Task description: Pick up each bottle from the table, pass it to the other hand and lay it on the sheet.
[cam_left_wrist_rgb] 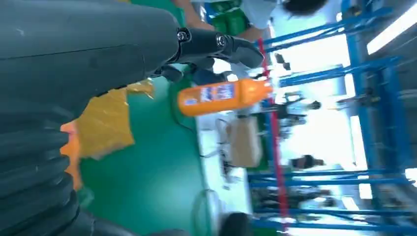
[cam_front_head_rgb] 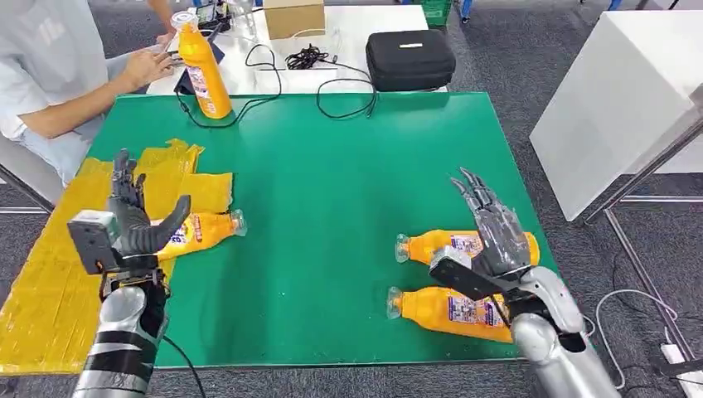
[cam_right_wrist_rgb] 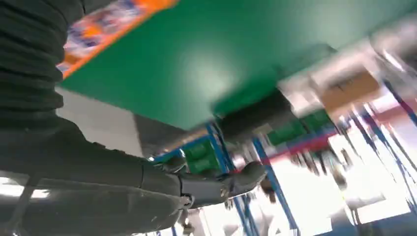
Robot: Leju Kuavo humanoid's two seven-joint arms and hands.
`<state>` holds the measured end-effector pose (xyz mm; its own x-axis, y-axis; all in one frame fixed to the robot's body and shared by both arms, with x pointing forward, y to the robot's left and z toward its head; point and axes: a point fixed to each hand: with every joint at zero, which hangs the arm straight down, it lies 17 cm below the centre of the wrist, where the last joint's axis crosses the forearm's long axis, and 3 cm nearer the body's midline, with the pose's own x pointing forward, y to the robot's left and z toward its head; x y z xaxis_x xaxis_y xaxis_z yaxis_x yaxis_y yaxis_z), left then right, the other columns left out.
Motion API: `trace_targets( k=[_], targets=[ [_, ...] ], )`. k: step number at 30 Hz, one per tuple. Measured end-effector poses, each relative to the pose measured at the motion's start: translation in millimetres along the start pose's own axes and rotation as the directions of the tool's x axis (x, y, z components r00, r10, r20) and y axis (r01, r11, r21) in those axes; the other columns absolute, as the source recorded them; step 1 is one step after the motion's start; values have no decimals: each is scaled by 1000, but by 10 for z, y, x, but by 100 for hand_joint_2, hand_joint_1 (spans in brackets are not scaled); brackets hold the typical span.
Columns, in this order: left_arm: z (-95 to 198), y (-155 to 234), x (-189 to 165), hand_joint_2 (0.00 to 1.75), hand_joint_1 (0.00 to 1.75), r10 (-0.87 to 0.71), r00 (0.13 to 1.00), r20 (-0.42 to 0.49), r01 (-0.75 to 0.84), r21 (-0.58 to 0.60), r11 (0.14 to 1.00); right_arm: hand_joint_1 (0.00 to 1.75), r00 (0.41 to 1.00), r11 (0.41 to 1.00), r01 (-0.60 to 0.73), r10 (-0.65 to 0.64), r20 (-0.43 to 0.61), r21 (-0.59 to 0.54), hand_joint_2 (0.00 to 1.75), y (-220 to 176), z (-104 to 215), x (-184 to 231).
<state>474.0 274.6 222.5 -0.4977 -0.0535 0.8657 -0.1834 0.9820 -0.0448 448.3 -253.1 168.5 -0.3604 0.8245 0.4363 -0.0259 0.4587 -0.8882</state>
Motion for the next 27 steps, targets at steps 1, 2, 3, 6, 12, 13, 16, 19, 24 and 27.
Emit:
trace_targets(
  k=[1,2,3,6,12,13,16,19,24,27],
  targets=[
    [24,-7,50,175,0,16,1000,8,-16,2,1000,0,1000,1000,-21,21,-19,11,175,-36,10,-132],
    [52,-8,81,175,0,30,999,11,-30,4,1000,0,999,999,-39,39,-28,20,175,-75,2,-214],
    [66,-12,120,175,0,59,998,15,-59,1,998,0,998,998,-50,52,-39,40,175,-75,1,-287],
    [113,-78,185,175,0,207,978,-8,-207,-10,978,0,990,989,-90,101,-96,114,175,-36,46,-597],
    [283,-224,323,175,0,380,925,-30,-381,-28,924,0,969,966,-130,171,-179,223,175,90,211,-1136],
    [291,-233,340,175,0,386,922,-29,-387,-29,922,0,967,963,-127,173,-185,236,175,119,237,-1178],
    [296,-256,378,175,0,402,915,-26,-403,-29,915,0,967,954,-98,158,-199,282,175,223,320,-1267],
    [307,-275,377,175,0,413,910,-33,-414,-28,910,0,968,947,-81,150,-203,310,175,287,374,-1311],
    [317,-312,389,175,0,422,906,-35,-423,-32,906,0,965,935,-69,151,-212,349,175,391,452,-1380],
    [324,-356,399,175,0,431,902,-38,-432,-36,901,0,962,923,-62,156,-222,379,175,520,514,-1429]
  ],
)
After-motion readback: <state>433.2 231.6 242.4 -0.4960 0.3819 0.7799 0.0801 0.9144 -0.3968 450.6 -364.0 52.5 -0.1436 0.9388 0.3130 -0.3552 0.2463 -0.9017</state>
